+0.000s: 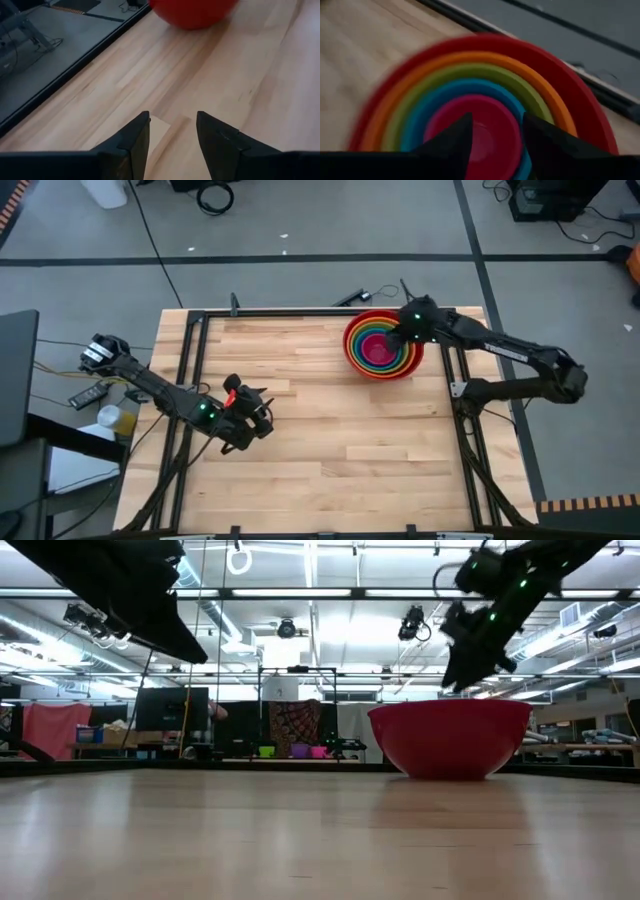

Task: Nest bowls inside each other
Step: Return to Home Position

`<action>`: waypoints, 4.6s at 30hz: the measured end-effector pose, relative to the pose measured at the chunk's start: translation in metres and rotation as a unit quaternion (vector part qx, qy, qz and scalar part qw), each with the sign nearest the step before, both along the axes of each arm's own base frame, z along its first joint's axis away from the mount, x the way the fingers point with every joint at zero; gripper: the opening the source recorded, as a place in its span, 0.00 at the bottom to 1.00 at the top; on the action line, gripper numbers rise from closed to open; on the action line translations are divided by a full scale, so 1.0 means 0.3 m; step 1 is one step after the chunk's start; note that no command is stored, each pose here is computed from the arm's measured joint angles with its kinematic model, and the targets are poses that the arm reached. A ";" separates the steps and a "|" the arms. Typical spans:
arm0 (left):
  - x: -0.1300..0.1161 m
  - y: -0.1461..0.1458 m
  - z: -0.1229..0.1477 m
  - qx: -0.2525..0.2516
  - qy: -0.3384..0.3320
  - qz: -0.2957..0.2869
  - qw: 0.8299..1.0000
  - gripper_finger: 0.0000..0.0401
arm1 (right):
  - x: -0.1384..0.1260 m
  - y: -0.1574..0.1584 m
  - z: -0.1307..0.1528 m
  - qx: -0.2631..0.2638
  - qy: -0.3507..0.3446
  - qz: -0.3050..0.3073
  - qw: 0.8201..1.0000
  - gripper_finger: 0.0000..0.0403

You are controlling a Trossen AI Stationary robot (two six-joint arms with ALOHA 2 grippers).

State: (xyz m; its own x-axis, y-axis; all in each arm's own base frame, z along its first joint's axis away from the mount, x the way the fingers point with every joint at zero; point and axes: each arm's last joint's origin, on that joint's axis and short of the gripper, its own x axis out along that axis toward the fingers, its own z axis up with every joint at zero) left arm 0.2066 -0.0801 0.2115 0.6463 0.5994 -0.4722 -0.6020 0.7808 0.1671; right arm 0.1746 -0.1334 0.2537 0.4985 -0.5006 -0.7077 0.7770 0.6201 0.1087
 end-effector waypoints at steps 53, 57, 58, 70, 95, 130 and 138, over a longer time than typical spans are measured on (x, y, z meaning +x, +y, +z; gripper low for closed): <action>-0.218 0.238 0.077 -0.001 -0.272 -0.256 0.928 0.14 | -0.273 0.551 -0.013 -0.192 -0.378 0.357 0.832 0.03; -0.270 0.241 0.080 -0.003 -0.266 -0.259 0.928 0.14 | -0.271 0.552 -0.039 -0.191 -0.372 0.356 0.836 0.03; -0.279 0.242 0.078 -0.001 -0.262 -0.260 0.929 0.14 | -0.270 0.551 -0.045 -0.194 -0.368 0.354 0.838 0.03; -0.291 0.238 -0.136 -0.027 -0.264 -0.283 0.922 0.14 | -0.255 0.540 -0.095 -0.210 -0.352 0.331 0.850 0.03; -0.293 0.286 -0.139 -0.018 -0.275 -0.259 0.926 0.14 | -0.216 0.478 -0.241 -0.195 -0.379 0.316 0.848 0.03; -0.389 0.258 -0.060 -0.021 -0.299 -0.285 0.911 0.14 | -0.211 0.448 -0.252 -0.127 -0.339 0.296 0.884 0.03; -0.365 0.258 -0.138 -0.008 -0.291 -0.287 0.913 0.14 | -0.209 0.447 -0.294 -0.131 -0.349 0.292 0.881 0.03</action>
State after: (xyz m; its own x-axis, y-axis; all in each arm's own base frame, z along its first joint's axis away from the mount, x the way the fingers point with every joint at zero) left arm 0.0971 -0.0028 0.1701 0.9958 0.0801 0.0452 -0.0772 0.9949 -0.0644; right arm 0.1119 0.0008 0.1654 0.9930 -0.1154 -0.0250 0.1181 0.9669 0.2263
